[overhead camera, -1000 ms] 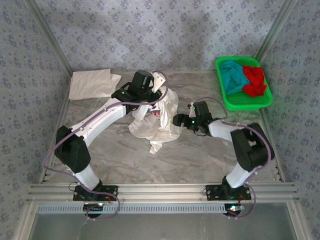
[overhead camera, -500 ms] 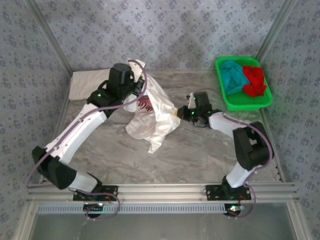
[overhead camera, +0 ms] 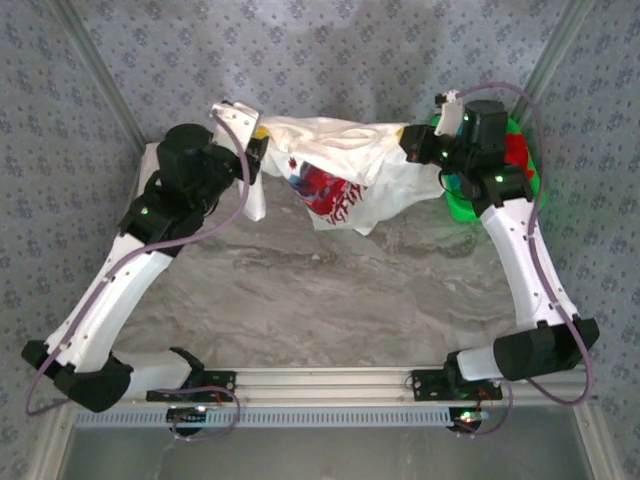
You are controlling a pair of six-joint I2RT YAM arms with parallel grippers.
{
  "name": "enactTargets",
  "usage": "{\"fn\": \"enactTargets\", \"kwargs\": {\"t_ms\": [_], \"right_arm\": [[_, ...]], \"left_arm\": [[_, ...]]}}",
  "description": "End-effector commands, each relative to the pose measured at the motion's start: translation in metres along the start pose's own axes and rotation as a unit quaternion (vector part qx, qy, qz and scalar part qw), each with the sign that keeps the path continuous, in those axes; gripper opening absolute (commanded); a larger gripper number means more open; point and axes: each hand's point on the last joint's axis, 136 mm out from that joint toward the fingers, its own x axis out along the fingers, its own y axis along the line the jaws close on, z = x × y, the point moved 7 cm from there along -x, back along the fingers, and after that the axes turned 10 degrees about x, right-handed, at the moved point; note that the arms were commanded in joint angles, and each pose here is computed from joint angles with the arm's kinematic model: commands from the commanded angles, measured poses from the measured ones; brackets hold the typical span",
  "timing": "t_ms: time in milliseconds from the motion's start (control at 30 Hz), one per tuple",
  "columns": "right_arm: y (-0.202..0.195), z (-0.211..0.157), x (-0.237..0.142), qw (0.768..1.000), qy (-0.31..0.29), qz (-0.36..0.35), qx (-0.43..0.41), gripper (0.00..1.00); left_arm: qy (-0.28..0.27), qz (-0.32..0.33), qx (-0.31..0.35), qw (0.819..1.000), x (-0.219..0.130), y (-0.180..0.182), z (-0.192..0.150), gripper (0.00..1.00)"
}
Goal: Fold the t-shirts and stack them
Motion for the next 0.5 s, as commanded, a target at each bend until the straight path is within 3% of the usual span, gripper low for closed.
{"fn": "enactTargets", "kwargs": {"t_ms": [0,33,100,267,300,333,467], "right_arm": [[-0.009,-0.02,-0.009,0.998,0.047,-0.038,0.005,0.0],[-0.01,-0.025,-0.013,0.998,0.054,-0.043,0.01,0.0],[-0.012,-0.033,-0.023,0.996,0.059,-0.063,0.008,0.0],[-0.021,-0.055,-0.043,0.994,0.054,-0.094,0.004,0.0],[-0.028,-0.06,-0.04,0.992,0.065,-0.106,0.008,0.0],[-0.036,-0.065,-0.035,0.99,0.078,-0.117,0.013,0.0],[-0.061,-0.086,0.007,0.985,0.124,-0.116,0.043,0.0]], "left_arm": [[-0.021,-0.007,-0.006,1.0,-0.014,0.001,0.0,0.24],[-0.014,-0.009,-0.014,1.0,-0.016,-0.001,-0.006,0.22],[0.001,-0.014,-0.028,0.999,-0.02,-0.005,-0.019,0.0],[0.057,0.005,-0.039,0.998,-0.027,-0.012,-0.062,0.0],[0.064,-0.009,-0.033,0.997,-0.025,-0.018,-0.069,0.06],[0.071,-0.046,-0.023,0.996,-0.02,-0.03,-0.08,0.21],[0.08,-0.198,0.0,0.977,0.01,-0.097,-0.119,0.6]]}}
